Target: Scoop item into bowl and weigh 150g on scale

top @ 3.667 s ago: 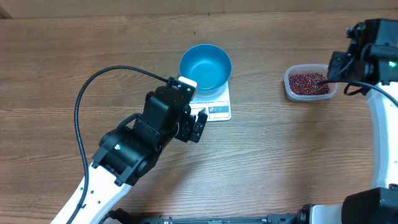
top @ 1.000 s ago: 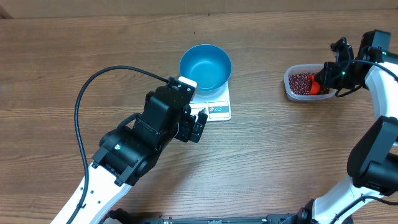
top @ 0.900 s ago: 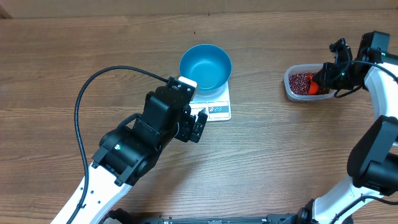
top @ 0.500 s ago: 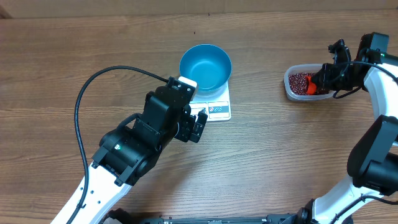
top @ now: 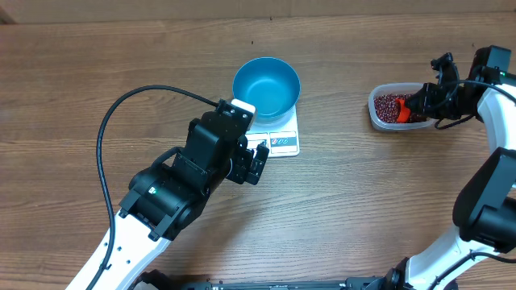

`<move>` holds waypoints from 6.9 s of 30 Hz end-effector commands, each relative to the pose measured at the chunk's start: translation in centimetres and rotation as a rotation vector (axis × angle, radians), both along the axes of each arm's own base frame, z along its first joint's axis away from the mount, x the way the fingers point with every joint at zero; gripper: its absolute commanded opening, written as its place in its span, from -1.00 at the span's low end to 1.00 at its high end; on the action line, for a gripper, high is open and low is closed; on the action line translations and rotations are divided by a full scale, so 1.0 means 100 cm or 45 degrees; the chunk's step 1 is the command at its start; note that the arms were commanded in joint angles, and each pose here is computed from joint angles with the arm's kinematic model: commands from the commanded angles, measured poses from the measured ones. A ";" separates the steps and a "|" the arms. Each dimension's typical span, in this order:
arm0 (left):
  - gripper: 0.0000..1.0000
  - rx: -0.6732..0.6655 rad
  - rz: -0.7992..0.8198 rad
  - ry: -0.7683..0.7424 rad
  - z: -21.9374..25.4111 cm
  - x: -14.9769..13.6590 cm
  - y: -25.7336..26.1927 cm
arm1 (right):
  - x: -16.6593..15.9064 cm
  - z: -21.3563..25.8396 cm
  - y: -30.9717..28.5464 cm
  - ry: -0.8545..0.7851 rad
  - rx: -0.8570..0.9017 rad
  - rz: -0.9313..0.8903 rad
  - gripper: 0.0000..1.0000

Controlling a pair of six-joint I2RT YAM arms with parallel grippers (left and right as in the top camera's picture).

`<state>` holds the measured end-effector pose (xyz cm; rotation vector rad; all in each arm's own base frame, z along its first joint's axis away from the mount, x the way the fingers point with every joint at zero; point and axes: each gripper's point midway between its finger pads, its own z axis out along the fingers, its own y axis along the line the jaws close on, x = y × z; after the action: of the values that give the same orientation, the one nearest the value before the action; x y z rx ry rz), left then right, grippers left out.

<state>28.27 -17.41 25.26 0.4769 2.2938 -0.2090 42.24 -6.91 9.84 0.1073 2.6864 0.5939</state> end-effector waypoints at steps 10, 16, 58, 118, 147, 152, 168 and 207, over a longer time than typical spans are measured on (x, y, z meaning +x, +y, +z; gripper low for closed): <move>0.99 -0.014 0.018 -0.018 0.005 -0.001 0.004 | -0.007 -0.031 0.008 0.094 0.114 0.004 -0.93; 0.99 -0.014 0.018 -0.018 0.005 -0.001 0.004 | -0.007 -0.029 0.001 0.082 0.132 -0.021 -0.93; 0.99 -0.014 0.018 -0.018 0.005 -0.001 0.004 | -0.016 -0.030 -0.022 0.008 0.463 -0.083 -0.93; 0.99 -0.014 0.018 -0.018 0.005 -0.001 0.004 | -0.017 0.037 -0.037 -0.281 0.961 -0.158 -0.93; 1.00 -0.014 0.018 -0.018 0.005 -0.001 0.004 | -0.015 0.056 0.014 -0.206 1.152 -0.070 -0.93; 0.99 -0.014 0.018 -0.018 0.005 -0.001 0.004 | -0.012 0.056 0.041 -0.166 1.159 0.009 -0.93; 0.99 -0.014 0.018 -0.018 0.005 -0.001 0.004 | -0.016 0.057 0.130 -0.032 1.181 0.258 -0.93; 0.99 -0.014 0.018 -0.018 0.005 -0.001 0.004 | -0.008 0.076 0.185 -0.082 1.295 0.459 -0.92</move>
<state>28.26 -17.40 25.25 0.4770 2.2942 -0.2088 41.62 10.55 16.97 -0.1330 2.1000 1.8908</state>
